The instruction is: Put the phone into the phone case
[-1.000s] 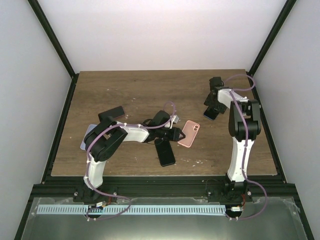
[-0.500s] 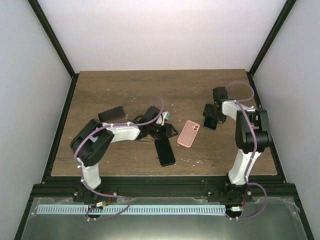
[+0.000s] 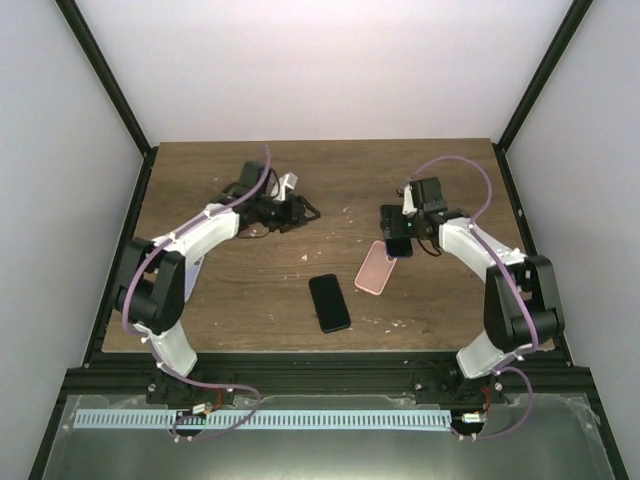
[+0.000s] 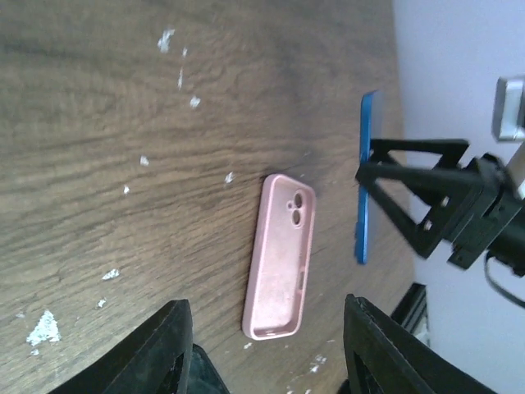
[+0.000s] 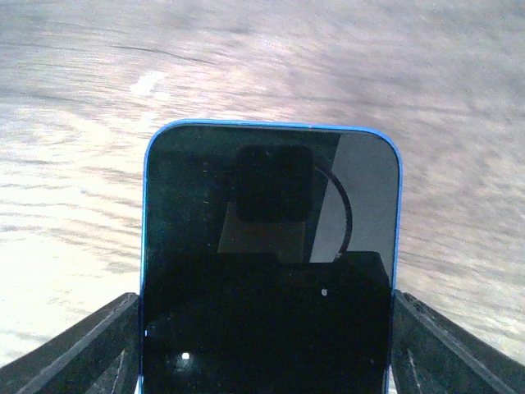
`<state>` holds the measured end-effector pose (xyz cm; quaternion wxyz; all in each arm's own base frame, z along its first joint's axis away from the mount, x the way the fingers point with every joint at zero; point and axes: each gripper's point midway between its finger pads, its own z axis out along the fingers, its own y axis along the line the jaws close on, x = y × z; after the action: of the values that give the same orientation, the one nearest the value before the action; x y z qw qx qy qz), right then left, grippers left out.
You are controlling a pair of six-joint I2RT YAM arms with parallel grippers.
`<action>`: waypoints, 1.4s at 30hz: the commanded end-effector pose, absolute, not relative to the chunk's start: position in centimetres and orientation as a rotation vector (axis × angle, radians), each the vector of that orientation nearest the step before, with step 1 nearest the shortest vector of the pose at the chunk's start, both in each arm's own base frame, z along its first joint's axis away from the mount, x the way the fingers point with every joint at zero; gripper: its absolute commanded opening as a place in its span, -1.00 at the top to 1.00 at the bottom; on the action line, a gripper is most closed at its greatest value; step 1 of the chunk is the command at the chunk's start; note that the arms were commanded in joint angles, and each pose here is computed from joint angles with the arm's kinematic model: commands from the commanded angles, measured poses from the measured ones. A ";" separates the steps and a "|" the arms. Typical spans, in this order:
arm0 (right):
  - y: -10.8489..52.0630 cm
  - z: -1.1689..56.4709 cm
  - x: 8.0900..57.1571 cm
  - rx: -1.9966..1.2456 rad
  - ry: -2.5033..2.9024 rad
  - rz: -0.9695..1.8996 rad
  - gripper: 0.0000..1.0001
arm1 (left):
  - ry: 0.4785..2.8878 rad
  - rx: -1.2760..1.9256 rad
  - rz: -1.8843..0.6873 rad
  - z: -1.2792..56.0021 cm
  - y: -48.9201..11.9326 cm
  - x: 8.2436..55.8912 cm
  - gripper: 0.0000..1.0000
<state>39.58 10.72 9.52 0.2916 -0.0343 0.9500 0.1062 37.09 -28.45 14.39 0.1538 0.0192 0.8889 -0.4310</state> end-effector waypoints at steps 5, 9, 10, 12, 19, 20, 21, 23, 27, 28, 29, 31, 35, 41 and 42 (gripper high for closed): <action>20.4 16.8 37.2 -0.649 2.217 0.464 -0.22 | 2.582 0.185 -1.386 20.3 -26.5 35.9 -0.08; 23.9 17.4 35.6 -0.802 2.190 0.496 -0.23 | 2.601 0.283 -1.502 21.8 -27.4 35.2 -0.10; 24.6 17.7 35.3 -0.826 2.174 0.506 -0.23 | 2.598 0.298 -1.522 22.1 -27.5 35.0 -0.10; 26.1 18.6 34.5 -0.878 2.126 0.536 -0.22 | 2.612 0.310 -1.525 21.8 -27.5 34.7 -0.11; 29.1 20.4 31.7 -1.006 1.979 0.564 -0.20 | 2.686 0.332 -1.512 19.9 -27.1 33.8 -0.12; 29.3 20.6 31.5 -1.015 1.965 0.566 -0.20 | 2.687 0.336 -1.512 19.9 -27.1 33.8 -0.12; 29.4 20.9 31.4 -1.015 1.949 0.567 -0.20 | 2.688 0.339 -1.512 19.9 -27.1 33.7 -0.13; 29.6 21.6 31.1 -1.018 1.926 0.576 -0.20 | 2.701 0.335 -1.514 19.6 -27.0 33.5 -0.12; 29.8 22.4 30.5 -1.025 1.876 0.598 -0.20 | 2.722 0.332 -1.518 19.0 -27.0 33.3 -0.09; 29.8 22.5 30.4 -1.026 1.868 0.599 -0.20 | 2.714 0.333 -1.536 19.1 -27.1 33.2 -0.06; 29.7 22.5 30.3 -1.030 1.865 0.599 -0.20 | 2.705 0.334 -1.554 19.2 -27.2 33.1 -0.04; 29.7 22.3 30.3 -1.036 1.869 0.594 -0.20 | 2.689 0.333 -1.586 19.5 -27.3 33.0 0.14; 29.5 22.1 30.2 -1.038 1.874 0.585 -0.20 | 2.660 0.325 -1.652 20.0 -27.6 32.7 0.53; 29.3 22.2 30.1 -1.025 1.861 0.583 -0.34 | 2.669 0.296 -1.689 19.2 -27.6 32.1 0.87; 29.2 22.1 30.1 -1.022 1.866 0.582 -0.39 | 2.665 0.294 -1.689 19.2 -27.6 32.1 0.91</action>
<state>29.54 28.64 18.14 0.3897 -0.4145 0.7900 0.2285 32.37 -27.87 19.22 -0.0145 0.1029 0.8403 -0.5321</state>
